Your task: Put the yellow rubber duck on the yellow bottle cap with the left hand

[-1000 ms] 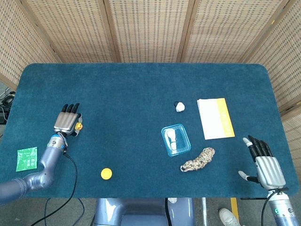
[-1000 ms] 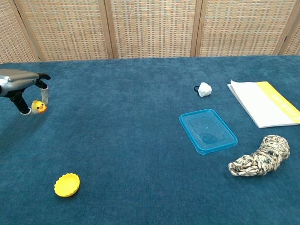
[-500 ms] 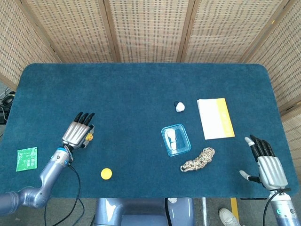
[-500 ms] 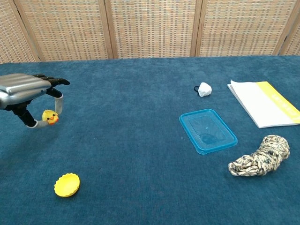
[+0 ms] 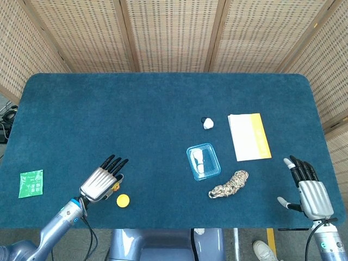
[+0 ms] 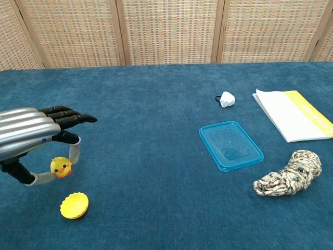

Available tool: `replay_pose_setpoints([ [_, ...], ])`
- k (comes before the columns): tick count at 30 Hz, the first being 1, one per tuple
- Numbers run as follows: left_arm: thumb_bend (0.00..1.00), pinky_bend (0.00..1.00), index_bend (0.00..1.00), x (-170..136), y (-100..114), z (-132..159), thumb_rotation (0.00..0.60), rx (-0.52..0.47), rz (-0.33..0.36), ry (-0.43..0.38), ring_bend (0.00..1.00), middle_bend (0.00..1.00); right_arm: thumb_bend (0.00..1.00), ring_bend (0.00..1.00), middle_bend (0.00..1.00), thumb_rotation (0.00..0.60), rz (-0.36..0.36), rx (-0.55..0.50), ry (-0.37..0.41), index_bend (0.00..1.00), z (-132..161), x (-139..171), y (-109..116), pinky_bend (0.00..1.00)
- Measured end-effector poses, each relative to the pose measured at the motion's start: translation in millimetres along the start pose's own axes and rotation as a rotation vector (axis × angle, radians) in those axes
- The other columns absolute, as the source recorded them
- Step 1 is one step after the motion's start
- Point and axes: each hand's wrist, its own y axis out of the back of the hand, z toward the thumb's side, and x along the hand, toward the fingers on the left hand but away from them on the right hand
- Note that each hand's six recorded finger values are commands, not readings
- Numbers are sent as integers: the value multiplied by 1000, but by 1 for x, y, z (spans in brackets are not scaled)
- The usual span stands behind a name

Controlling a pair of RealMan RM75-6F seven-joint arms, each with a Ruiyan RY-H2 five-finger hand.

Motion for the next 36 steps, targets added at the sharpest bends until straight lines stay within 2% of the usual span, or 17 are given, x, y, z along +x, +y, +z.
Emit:
replay_pose_setpoints([
  [8, 334, 0, 483, -9, -7, 19, 600, 31, -18, -58, 0, 0, 0, 0, 0, 600, -6, -5, -1, 0, 0, 0, 2, 0],
  [23, 333, 0, 465, -2, -23, 38, 600, 54, -58, -96, 0, 0, 0, 0, 0, 600, -11, -16, -4, 0, -2, 0, 4, 0],
  [31, 327, 0, 380, -1, -28, 43, 600, 57, -71, -105, 0, 0, 0, 0, 0, 600, -15, -20, -4, 0, -2, 0, 5, 0],
  [36, 317, 0, 203, -2, -31, 42, 600, 69, -96, -103, 0, 0, 0, 0, 0, 600, -15, -21, -3, 0, -2, 0, 5, 0],
])
